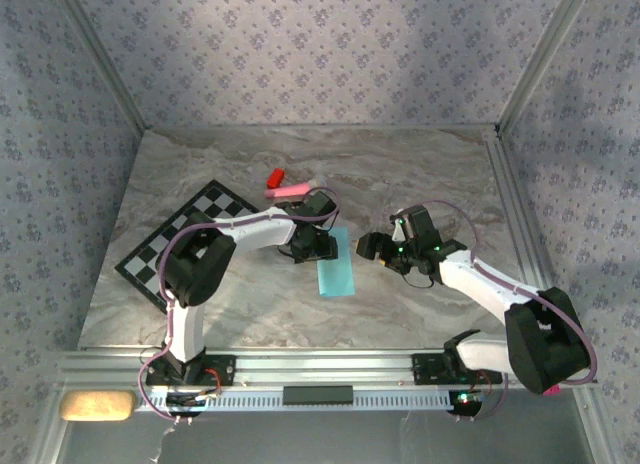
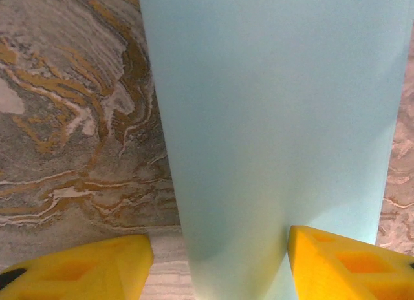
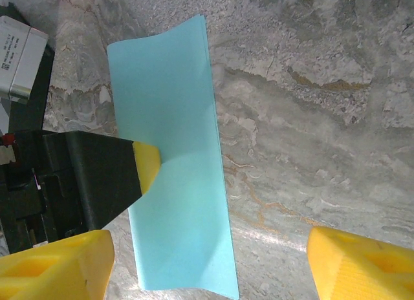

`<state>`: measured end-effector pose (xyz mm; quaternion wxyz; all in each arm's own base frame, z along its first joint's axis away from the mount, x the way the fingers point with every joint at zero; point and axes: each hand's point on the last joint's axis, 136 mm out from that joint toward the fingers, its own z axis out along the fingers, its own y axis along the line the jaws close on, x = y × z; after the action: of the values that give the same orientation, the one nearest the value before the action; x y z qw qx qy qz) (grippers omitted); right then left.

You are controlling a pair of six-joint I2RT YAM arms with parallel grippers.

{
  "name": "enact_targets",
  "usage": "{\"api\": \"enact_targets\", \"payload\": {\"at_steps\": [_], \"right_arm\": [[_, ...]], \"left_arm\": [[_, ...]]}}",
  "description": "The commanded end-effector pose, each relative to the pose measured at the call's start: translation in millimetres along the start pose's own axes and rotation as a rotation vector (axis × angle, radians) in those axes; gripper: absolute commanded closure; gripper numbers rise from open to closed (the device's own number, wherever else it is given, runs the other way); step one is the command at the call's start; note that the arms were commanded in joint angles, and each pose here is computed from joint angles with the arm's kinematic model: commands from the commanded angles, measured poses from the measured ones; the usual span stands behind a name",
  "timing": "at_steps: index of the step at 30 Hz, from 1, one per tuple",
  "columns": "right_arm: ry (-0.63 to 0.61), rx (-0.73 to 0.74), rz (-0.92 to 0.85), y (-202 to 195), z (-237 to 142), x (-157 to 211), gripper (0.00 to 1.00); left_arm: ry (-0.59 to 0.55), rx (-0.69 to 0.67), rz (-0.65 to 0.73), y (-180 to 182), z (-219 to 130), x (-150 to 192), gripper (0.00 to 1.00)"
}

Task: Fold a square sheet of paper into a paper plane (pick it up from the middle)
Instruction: Hold the square sheet of paper at the center of the table.

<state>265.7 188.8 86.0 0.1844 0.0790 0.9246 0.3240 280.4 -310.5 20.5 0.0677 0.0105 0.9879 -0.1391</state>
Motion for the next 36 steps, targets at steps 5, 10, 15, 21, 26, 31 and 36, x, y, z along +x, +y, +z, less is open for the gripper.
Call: {"api": "enact_targets", "payload": {"at_steps": [5,10,15,21,26,31,36], "right_arm": [[-0.026,0.009,-0.019,1.2,-7.2,-4.6,0.2],[-0.025,0.011,-0.018,0.7,-6.7,-4.1,0.2],[-0.024,0.016,-0.015,-0.7,-5.9,-3.6,0.2],[-0.019,0.017,-0.011,-1.4,-2.9,-3.8,0.2],[0.017,0.008,0.005,-1.2,4.3,0.1,0.26],[0.068,-0.081,0.037,9.0,19.6,3.9,0.62],[0.102,-0.078,0.048,9.0,32.6,4.3,0.87]], "left_arm": [[0.059,-0.077,0.025,19.5,46.6,15.2,0.38],[0.063,-0.128,0.027,26.5,47.5,16.4,0.37],[0.061,-0.128,0.031,26.5,48.3,16.9,0.37],[0.061,-0.126,0.023,26.0,48.4,17.2,0.37],[0.061,-0.123,0.019,25.7,49.5,17.1,0.37],[0.061,-0.122,0.019,25.6,49.4,17.1,0.37],[0.063,-0.12,0.021,25.4,49.4,18.2,0.37]]}}
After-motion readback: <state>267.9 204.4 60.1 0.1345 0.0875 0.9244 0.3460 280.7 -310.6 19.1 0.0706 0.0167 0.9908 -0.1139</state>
